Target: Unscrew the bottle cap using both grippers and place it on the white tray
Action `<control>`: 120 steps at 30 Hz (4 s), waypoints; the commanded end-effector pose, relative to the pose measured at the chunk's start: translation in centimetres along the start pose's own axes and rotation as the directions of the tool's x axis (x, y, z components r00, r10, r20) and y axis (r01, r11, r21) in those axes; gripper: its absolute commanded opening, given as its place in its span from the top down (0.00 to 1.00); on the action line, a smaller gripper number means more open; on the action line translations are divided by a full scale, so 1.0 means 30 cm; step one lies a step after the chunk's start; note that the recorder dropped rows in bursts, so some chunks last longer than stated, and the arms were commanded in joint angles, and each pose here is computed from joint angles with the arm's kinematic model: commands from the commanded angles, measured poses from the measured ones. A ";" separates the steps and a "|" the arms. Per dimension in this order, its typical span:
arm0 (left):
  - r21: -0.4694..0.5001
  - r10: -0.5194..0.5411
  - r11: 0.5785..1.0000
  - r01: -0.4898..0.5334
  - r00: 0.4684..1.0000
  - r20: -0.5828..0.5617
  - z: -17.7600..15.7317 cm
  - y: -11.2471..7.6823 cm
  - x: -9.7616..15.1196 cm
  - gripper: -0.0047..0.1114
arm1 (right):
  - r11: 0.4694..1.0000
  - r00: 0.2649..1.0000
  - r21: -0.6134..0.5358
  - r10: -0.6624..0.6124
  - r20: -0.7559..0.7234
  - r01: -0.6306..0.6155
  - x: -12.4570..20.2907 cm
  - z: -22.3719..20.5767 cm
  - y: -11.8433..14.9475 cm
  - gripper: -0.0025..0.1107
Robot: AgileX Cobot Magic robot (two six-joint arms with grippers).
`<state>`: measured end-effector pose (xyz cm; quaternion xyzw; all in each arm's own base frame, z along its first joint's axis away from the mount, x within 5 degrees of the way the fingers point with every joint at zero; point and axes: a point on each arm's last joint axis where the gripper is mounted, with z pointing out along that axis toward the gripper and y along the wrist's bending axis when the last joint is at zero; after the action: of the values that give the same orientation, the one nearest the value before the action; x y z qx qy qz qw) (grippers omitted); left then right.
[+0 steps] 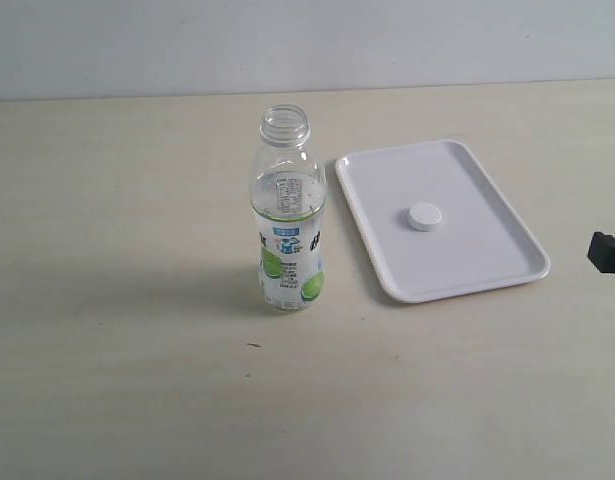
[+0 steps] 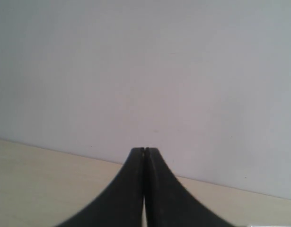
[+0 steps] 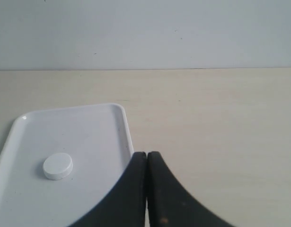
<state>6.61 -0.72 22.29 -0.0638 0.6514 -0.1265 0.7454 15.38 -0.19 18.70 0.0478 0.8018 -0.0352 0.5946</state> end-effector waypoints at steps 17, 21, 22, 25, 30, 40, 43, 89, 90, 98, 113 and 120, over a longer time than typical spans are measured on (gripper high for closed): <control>-0.005 -0.006 1.000 0.006 1.000 -0.002 -0.001 0.002 0.004 0.96 | 0.988 0.989 -0.130 -0.059 0.139 0.077 -0.045 -0.220 -0.009 0.98; -0.005 -0.006 1.000 0.006 1.000 -0.002 -0.001 0.002 0.004 0.96 | 0.998 0.950 -0.053 -0.014 0.311 0.032 -0.067 -0.301 -0.041 0.98; -0.005 -0.006 1.000 0.006 1.000 -0.002 -0.001 0.002 0.004 0.96 | 0.999 0.940 -0.040 -0.002 0.341 0.017 -0.062 -0.316 -0.046 0.98; -0.005 -0.006 1.000 0.006 1.000 -0.002 -0.001 0.002 0.004 0.96 | 1.000 0.926 -0.018 0.006 0.377 0.001 -0.023 -0.329 -0.053 0.98; -0.005 -0.006 1.000 0.006 1.000 -0.002 -0.001 0.002 0.004 0.96 | 0.999 0.932 -0.040 0.008 0.362 0.007 0.013 -0.332 -0.046 0.98; -0.005 -0.006 1.000 0.006 1.000 -0.002 -0.001 0.002 0.004 0.96 | 0.996 0.921 -0.060 0.086 0.380 -0.068 0.006 -0.335 -0.050 0.98; -0.005 -0.006 1.000 0.006 1.000 -0.002 -0.001 0.002 0.004 0.96 | 0.994 0.919 -0.068 0.108 0.379 -0.089 0.006 -0.335 -0.050 0.98; 0.014 -0.020 1.000 0.020 1.000 0.002 -0.008 -0.002 0.003 0.96 | 0.947 0.886 -0.151 0.320 0.337 -0.285 0.012 -0.333 -0.047 0.98; 0.018 -0.032 0.999 0.032 0.999 0.005 -0.012 -0.003 0.002 0.96 | 0.947 0.886 -0.151 0.320 0.337 -0.285 0.012 -0.333 -0.047 0.98; -0.078 -0.040 0.996 0.031 0.993 -0.110 -0.041 0.033 0.041 0.96 | 0.947 0.886 -0.151 0.320 0.337 -0.285 0.012 -0.333 -0.047 0.98; -0.022 0.086 0.996 -0.089 0.989 -0.120 -0.040 0.021 0.043 0.96 | 0.946 0.885 -0.152 0.322 0.336 -0.286 0.012 -0.333 -0.047 0.98; -0.018 0.142 0.989 -0.145 0.981 -0.136 -0.041 0.022 0.048 0.96 | 0.946 0.885 -0.152 0.322 0.336 -0.286 0.012 -0.333 -0.047 0.98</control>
<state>5.68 -0.35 20.68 -0.0204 0.7050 -0.0649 0.7060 5.64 -0.43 21.35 0.1369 0.6663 0.0920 0.7272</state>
